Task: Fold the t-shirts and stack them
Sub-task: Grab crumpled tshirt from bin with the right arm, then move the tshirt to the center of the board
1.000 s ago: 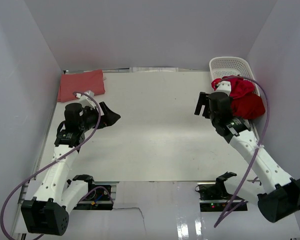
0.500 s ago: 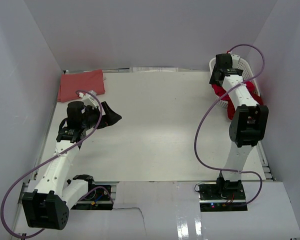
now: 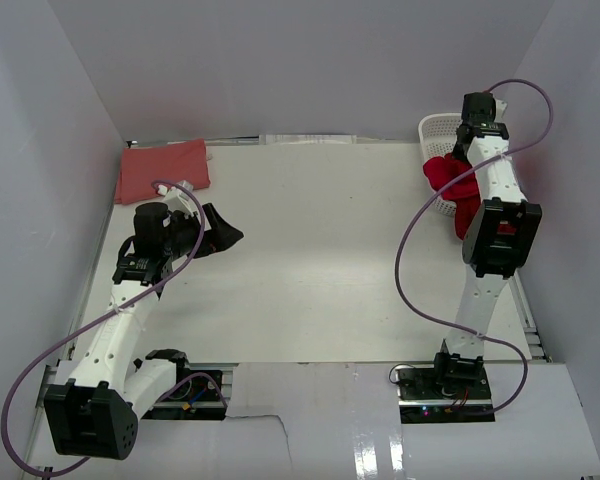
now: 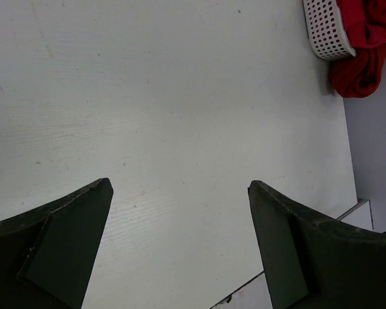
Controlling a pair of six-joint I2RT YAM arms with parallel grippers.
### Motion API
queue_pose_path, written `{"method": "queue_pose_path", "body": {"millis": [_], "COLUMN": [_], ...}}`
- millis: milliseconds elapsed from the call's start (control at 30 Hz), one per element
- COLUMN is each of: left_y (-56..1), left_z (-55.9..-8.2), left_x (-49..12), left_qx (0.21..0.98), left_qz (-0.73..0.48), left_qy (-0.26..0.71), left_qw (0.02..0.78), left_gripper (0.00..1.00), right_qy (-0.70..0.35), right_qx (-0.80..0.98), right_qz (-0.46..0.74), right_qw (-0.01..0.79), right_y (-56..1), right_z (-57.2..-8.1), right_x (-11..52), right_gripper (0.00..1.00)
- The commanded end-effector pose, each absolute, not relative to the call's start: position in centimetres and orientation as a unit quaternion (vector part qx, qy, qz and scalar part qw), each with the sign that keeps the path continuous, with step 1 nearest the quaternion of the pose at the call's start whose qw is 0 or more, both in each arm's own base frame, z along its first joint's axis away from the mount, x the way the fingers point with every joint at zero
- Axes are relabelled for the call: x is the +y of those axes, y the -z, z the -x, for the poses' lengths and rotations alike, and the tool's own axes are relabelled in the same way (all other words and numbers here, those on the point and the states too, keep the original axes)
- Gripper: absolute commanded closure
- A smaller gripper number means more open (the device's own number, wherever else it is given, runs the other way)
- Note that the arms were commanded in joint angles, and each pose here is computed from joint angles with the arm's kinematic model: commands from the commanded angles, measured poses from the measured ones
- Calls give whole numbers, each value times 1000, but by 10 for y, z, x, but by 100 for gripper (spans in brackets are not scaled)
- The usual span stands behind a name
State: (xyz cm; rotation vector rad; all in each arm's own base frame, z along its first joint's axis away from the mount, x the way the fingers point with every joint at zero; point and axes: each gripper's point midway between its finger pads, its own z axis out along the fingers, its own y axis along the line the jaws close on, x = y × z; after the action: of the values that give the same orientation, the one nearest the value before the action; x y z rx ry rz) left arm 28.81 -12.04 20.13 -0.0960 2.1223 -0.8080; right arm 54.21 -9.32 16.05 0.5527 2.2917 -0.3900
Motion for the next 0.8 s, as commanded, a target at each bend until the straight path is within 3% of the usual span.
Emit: {"method": "queue_pose_path", "body": {"millis": [0, 167, 300, 400, 500, 567, 667, 700, 733, 767], "left_y": [-213, -211, -209, -208, -209, -211, -213, -212, -213, -212], "left_z": [-289, -290, -290, -291, -292, -294, -294, -293, -294, -294], "left_x": [-122, -123, -124, -124, -123, -121, -117, -117, -116, -115], "left_qx": [839, 841, 842, 844, 843, 843, 842, 843, 842, 844], "left_qz": [24, 23, 24, 23, 24, 28, 33, 34, 35, 36], "left_qy": [327, 327, 329, 328, 326, 320, 311, 309, 307, 304], "left_qw": [433, 431, 426, 424, 427, 432, 439, 439, 442, 441], "left_gripper": [2, 2, 2, 2, 2, 2, 2, 2, 2, 2], "right_qy": [53, -119, -285, -331, -320, -295, -270, -258, -236, -233], "right_qx": [871, 801, 722, 693, 726, 776, 841, 863, 886, 891], "right_qz": [-146, 35, 208, 247, 200, 177, 161, 147, 130, 124], "right_qw": [466, 585, 595, 591, 575, 529, 440, 408, 378, 368], "right_y": [-251, -403, -465, -450, -421, -368, -283, -257, -224, -211], "right_z": [-553, -500, -384, -303, -292, -297, -296, -297, -295, -295], "right_x": [-37, 77, 191, 213, 197, 190, 186, 183, 176, 176], "right_gripper": [92, 92, 92, 92, 92, 87, 64, 28, 9, 10]}}
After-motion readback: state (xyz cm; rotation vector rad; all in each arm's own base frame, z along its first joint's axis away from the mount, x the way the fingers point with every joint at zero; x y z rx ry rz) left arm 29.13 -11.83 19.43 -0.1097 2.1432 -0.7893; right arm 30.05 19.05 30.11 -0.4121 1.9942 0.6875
